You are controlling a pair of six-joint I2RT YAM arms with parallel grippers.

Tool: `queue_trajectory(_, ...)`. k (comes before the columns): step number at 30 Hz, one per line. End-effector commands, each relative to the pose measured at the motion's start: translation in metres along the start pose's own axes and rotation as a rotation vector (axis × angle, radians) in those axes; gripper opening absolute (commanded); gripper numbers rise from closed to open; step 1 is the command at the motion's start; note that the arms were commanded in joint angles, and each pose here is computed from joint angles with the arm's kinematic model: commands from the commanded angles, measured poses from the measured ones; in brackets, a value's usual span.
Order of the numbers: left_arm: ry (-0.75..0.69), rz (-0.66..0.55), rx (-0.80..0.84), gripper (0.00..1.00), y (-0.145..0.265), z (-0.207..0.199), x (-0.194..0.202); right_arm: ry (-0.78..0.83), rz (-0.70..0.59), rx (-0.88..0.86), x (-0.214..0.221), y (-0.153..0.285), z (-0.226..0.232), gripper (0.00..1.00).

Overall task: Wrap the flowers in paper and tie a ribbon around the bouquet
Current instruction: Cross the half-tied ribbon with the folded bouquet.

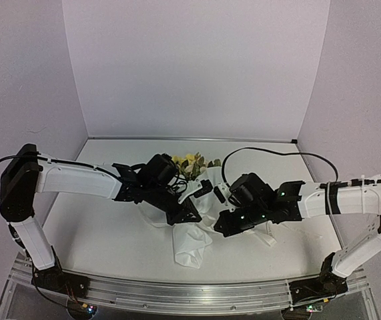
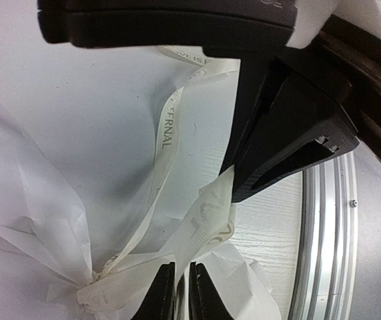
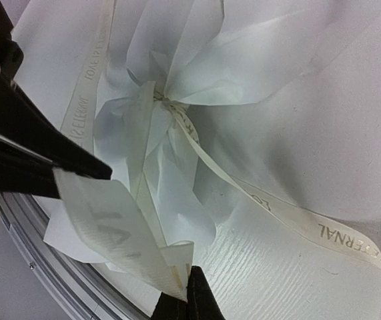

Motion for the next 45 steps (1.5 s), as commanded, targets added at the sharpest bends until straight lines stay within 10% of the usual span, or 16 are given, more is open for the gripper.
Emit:
queue_trajectory(1, -0.047, -0.048, -0.059, 0.2, 0.009, -0.001, -0.022, 0.004, -0.001, 0.031, 0.004, 0.005, -0.004, 0.0)
queue_trajectory(9, -0.034, -0.161, -0.139, 0.38, 0.037, -0.006, -0.02, 0.033, 0.014, 0.029, 0.002, 0.007, 0.0, 0.0)
queue_trajectory(23, 0.013, -0.104, -0.095, 0.22, 0.018, 0.014, -0.005, 0.047, 0.061, 0.05, 0.007, -0.004, 0.002, 0.01)
queue_trajectory(45, -0.024, -0.047, -0.032, 0.03, -0.003, 0.017, -0.01, -0.075, 0.036, 0.414, 0.024, 0.057, -0.051, 0.62)
Point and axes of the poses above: each gripper's point midway between its finger pads, its own y axis back along the fingers, its own z axis along the line the jaws close on, x = y × z, the point moved 8 cm from there along y, back along the fingers, and after that the axes turned 7 degrees about y, right-handed, at the moved point
